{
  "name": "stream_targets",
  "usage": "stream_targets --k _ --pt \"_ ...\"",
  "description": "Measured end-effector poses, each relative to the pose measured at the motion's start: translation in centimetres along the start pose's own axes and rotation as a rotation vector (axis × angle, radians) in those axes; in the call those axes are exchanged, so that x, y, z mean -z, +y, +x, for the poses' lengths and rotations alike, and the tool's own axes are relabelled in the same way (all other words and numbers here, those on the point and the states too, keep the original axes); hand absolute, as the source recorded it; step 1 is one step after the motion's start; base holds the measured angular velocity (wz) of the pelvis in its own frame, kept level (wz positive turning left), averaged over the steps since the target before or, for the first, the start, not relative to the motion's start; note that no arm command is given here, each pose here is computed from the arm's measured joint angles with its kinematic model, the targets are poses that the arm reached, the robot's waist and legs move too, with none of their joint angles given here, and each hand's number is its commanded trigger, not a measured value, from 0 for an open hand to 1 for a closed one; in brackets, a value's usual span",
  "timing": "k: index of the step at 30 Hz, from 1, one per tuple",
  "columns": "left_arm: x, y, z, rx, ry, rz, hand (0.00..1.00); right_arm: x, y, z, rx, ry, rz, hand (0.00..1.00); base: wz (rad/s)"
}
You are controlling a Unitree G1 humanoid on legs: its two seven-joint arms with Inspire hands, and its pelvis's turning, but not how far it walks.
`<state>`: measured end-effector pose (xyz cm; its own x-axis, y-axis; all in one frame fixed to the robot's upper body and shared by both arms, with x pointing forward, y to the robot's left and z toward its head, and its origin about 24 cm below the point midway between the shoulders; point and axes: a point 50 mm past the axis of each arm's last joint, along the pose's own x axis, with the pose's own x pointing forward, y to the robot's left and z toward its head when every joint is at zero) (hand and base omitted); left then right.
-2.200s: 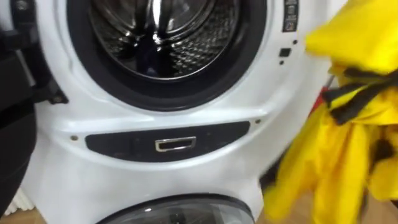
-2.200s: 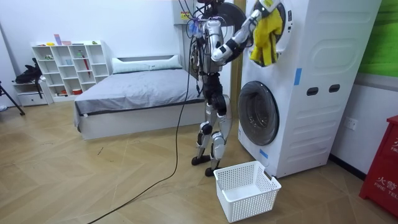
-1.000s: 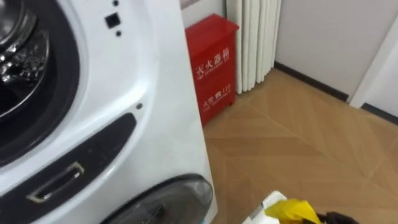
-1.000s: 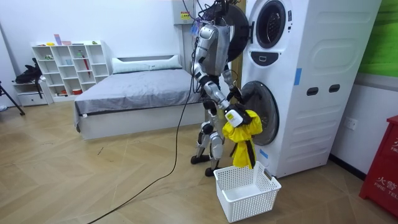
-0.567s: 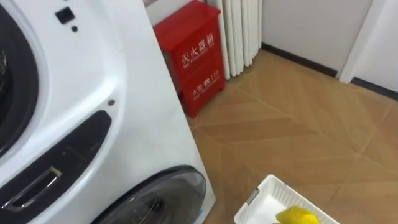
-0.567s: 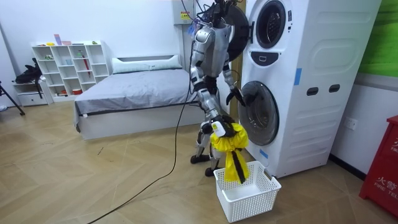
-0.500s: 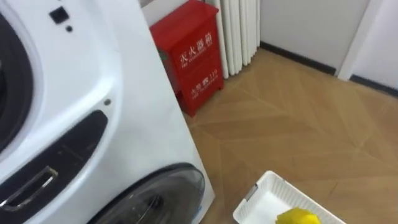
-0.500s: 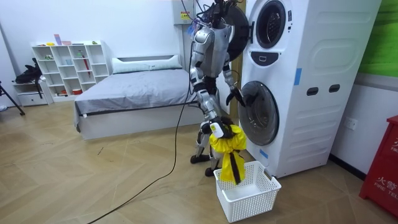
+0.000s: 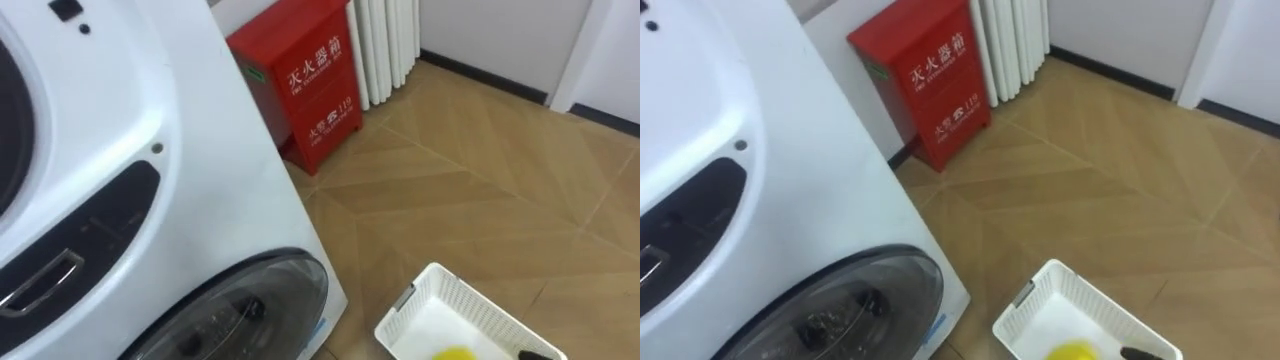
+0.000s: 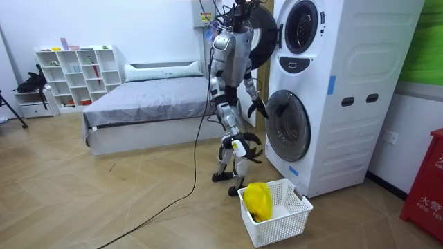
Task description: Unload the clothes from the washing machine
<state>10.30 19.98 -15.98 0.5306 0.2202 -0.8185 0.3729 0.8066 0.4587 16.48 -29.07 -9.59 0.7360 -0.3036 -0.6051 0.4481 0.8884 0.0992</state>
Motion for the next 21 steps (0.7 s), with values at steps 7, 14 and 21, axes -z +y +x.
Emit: stream_targets --k 7,14,21 --pt "0.5 -0.4 -0.2 0.030 0.008 -0.013 0.00 -0.2 0.3 0.2 -0.008 -0.002 0.005 0.00 0.15" --pt "1.0 -0.8 -0.4 0.057 0.018 -0.001 0.00 0.0 0.6 0.2 -0.028 0.006 -0.007 0.00 0.12" --pt "1.1 -0.9 -0.5 0.059 0.021 -0.002 0.00 0.2 0.6 0.2 -0.025 0.013 -0.006 0.00 0.13"
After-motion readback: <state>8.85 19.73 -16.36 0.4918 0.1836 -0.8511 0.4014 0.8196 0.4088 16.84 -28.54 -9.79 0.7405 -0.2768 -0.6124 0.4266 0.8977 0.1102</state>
